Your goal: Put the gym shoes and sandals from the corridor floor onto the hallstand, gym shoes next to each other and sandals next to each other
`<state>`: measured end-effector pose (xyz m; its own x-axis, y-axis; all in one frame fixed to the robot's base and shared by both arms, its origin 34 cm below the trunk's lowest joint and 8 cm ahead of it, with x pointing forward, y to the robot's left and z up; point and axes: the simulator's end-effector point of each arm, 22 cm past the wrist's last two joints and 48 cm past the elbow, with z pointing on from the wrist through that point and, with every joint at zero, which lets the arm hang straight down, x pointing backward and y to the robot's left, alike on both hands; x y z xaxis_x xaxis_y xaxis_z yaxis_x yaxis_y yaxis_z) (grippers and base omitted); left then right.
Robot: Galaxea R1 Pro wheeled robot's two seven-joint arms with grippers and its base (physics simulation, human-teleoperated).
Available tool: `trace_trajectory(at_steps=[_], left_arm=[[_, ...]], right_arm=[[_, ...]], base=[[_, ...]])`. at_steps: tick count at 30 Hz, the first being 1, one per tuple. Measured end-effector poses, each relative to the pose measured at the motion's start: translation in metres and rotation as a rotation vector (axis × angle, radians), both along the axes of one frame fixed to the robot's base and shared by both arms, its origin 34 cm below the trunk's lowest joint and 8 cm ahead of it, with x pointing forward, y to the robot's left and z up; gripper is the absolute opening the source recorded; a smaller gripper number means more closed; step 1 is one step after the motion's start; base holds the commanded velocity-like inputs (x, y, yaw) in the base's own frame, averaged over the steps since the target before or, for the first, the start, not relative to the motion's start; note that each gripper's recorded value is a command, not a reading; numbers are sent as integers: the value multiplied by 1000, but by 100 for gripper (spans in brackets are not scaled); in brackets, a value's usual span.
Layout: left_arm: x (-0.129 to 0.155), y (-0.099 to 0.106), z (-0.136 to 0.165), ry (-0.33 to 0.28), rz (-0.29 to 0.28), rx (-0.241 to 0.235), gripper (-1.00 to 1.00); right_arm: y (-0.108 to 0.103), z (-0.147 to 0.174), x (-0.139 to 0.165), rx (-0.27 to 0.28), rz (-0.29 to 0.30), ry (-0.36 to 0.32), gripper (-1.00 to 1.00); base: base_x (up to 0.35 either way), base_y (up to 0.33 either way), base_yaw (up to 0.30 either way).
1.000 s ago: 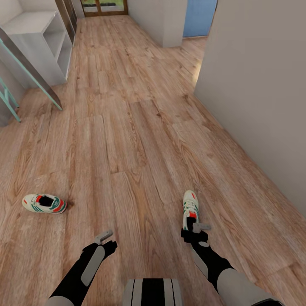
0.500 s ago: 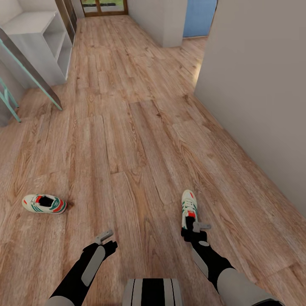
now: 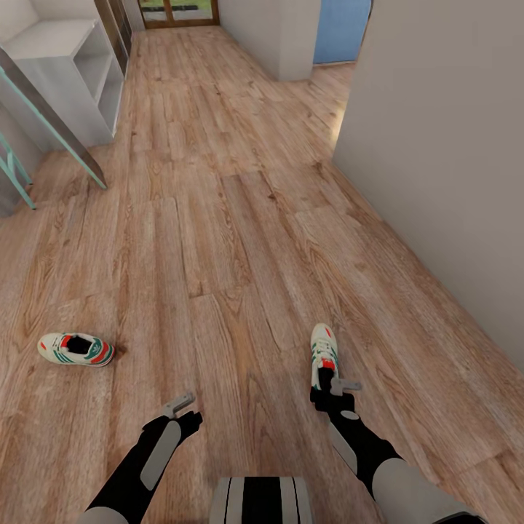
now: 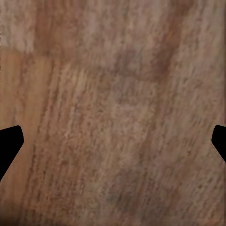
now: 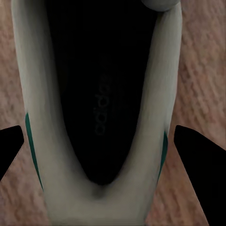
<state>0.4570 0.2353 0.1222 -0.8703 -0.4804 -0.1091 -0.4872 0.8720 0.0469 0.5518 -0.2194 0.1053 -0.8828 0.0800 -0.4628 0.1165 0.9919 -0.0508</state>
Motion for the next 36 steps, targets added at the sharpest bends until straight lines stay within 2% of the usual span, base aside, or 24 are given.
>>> trace_trajectory(at_steps=[12, 16, 18, 19, 21, 22, 24, 25, 29, 31, 36], left_arm=[[15, 2, 19, -50, 3, 12, 100], [29, 16, 41, -140, 38, 56, 100], [38, 27, 57, -191, 67, 93, 100], [40, 30, 62, -206, 75, 103, 100], [45, 36, 70, -230, 89, 121, 100], [48, 43, 76, -251, 102, 139, 100], [58, 60, 87, -311, 137, 180, 100], [61, 67, 90, -331, 149, 195, 100], [66, 81, 100, -361, 158, 211, 100], [65, 79, 100, -355, 154, 204, 100], [60, 78, 96, -338, 149, 201, 100]], right_arm=[[0, 24, 20, 2, 0, -51, -100], [9, 61, 67, 27, 9, -132, -100], [20, 90, 91, 53, 37, -113, -100], [21, 99, 94, 57, 49, -90, -100], [18, 119, 96, 56, 77, -46, -100], [11, 139, 98, 45, 100, -29, -100], [-1, 183, 111, 27, 129, -65, -100], [-3, 195, 113, 27, 135, -75, -100], [-3, 227, 121, 29, 147, -123, -100], [3, 246, 119, 42, 156, -165, -100], [10, 267, 108, 59, 156, -217, -100]], base=[[0, 0, 0], [0, 0, 0], [0, 0, 0], [0, 0, 0], [0, 0, 0], [0, 0, 0], [0, 0, 0], [0, 0, 0], [0, 0, 0], [0, 0, 0], [0, 0, 0]])
